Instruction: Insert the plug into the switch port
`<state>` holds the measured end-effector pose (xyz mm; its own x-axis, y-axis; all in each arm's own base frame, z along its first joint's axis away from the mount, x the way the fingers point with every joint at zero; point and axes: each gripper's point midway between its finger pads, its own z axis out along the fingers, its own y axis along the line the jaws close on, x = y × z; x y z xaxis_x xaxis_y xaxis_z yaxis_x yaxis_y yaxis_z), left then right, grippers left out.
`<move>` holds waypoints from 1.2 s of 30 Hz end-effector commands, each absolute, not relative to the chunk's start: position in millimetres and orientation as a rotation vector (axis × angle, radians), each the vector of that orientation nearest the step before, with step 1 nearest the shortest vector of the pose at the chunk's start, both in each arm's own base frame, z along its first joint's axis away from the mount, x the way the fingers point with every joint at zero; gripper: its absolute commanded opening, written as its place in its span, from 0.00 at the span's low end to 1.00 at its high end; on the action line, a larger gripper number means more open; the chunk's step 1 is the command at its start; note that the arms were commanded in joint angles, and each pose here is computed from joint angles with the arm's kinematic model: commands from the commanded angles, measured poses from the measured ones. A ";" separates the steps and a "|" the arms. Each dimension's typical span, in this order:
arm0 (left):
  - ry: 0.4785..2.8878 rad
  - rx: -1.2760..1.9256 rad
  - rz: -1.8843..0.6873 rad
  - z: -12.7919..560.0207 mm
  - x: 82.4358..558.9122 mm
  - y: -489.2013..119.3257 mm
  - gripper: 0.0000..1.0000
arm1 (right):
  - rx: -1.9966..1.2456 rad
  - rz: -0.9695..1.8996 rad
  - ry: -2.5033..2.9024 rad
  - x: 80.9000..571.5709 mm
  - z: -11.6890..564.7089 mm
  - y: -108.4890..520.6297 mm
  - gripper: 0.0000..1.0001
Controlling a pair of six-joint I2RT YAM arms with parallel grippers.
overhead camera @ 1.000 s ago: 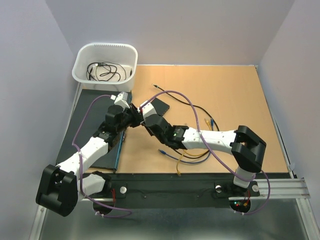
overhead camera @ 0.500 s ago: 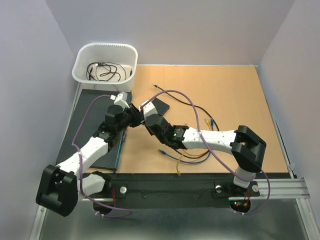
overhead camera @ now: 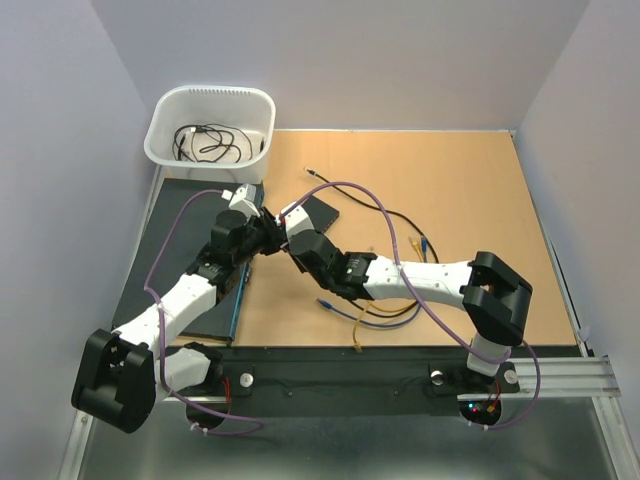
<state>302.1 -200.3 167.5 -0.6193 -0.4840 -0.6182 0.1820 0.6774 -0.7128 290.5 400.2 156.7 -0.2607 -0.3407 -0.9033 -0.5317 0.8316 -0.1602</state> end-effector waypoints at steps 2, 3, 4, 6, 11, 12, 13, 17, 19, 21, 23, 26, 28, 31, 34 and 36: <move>1.969 -0.191 -0.965 181.5 309.2 -200.5 0.00 | -0.586 0.258 1.815 289.1 191.3 404.0 0.00; 1.970 -0.180 -0.959 181.4 310.0 -200.8 0.09 | -0.581 0.270 1.810 286.8 193.1 400.6 0.00; 1.970 -0.179 -0.952 181.5 311.0 -199.9 0.14 | -0.579 0.270 1.809 286.4 192.9 398.0 0.00; 1.964 -0.174 -0.931 182.0 314.4 -196.3 0.27 | -0.574 0.269 1.813 286.8 191.8 390.7 0.00; 1.956 -0.163 -0.907 181.7 321.8 -190.6 0.44 | -0.556 0.251 1.832 291.5 186.0 368.9 0.00; 1.948 -0.160 -0.907 184.8 324.1 -190.0 0.47 | -0.553 0.251 1.840 292.2 183.2 364.9 0.01; 1.947 -0.153 -0.896 183.9 325.9 -188.2 0.51 | -0.549 0.256 1.851 293.7 180.1 354.7 0.00; 1.899 -0.137 -0.867 195.4 336.3 -183.6 0.61 | -0.509 0.287 1.906 300.8 164.7 326.0 0.00; 1.884 -0.135 -0.846 199.4 343.1 -181.5 0.61 | -0.512 0.314 1.928 304.4 159.2 316.9 0.00; 1.870 -0.123 -0.820 202.5 355.2 -181.5 0.61 | -0.477 0.317 1.952 317.1 154.5 298.5 0.01; 1.869 -0.115 -0.813 202.3 364.4 -182.2 0.61 | -0.453 0.361 1.983 330.0 148.5 286.1 0.00; 1.848 -0.084 -0.819 200.7 383.2 -189.0 0.61 | -0.452 0.414 2.032 342.5 134.1 280.1 0.00; 1.853 -0.071 -0.823 192.2 398.8 -193.6 0.60 | -0.482 0.437 2.067 346.4 118.8 286.7 0.00; 1.877 -0.031 -0.838 176.3 416.4 -203.4 0.58 | -0.542 0.490 2.110 350.3 97.3 303.2 0.00; 1.922 -0.003 -0.834 154.0 431.3 -211.0 0.56 | -0.564 0.492 2.137 360.8 82.0 311.9 0.00; 1.940 0.008 -0.827 144.9 437.9 -213.0 0.55 | -0.576 0.523 2.150 363.2 77.1 317.3 0.00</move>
<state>418.0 -203.5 121.8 -0.5790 -0.3609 -0.7311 0.2403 0.7813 -0.5760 352.1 289.3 58.9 -0.5810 -0.2530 -0.7736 -0.5004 0.8607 0.0943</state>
